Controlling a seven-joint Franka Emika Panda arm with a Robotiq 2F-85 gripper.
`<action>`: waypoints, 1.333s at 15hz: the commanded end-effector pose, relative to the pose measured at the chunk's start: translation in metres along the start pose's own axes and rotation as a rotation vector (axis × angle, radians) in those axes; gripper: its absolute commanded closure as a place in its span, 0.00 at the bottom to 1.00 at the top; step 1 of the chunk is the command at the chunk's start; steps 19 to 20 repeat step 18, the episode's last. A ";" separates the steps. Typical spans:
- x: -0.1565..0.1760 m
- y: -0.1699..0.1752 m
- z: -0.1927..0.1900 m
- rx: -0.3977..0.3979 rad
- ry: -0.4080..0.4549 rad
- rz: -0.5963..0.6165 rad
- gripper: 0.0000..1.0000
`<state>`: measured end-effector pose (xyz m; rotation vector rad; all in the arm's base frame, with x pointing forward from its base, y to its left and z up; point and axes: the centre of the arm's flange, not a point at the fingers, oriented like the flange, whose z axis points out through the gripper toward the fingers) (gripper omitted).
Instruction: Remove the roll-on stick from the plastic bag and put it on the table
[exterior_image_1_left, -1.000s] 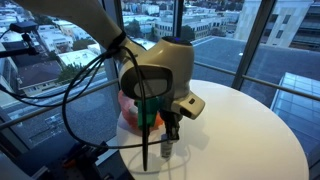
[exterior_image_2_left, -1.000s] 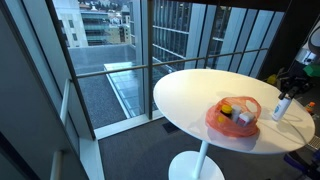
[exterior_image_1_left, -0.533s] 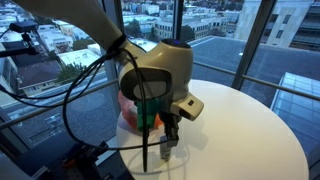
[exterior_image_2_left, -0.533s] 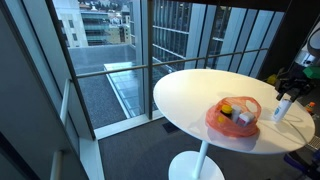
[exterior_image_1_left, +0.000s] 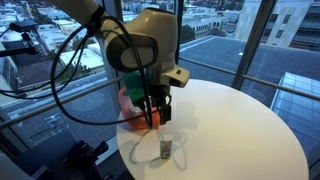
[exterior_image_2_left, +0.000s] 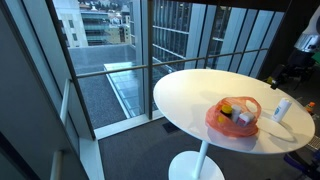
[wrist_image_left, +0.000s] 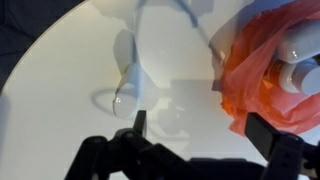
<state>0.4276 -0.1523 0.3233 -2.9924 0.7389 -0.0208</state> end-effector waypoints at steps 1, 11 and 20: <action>-0.030 -0.034 -0.052 0.039 -0.047 -0.180 0.00; -0.076 -0.088 -0.151 -0.006 -0.194 -0.346 0.00; -0.078 -0.094 -0.159 0.001 -0.169 -0.344 0.00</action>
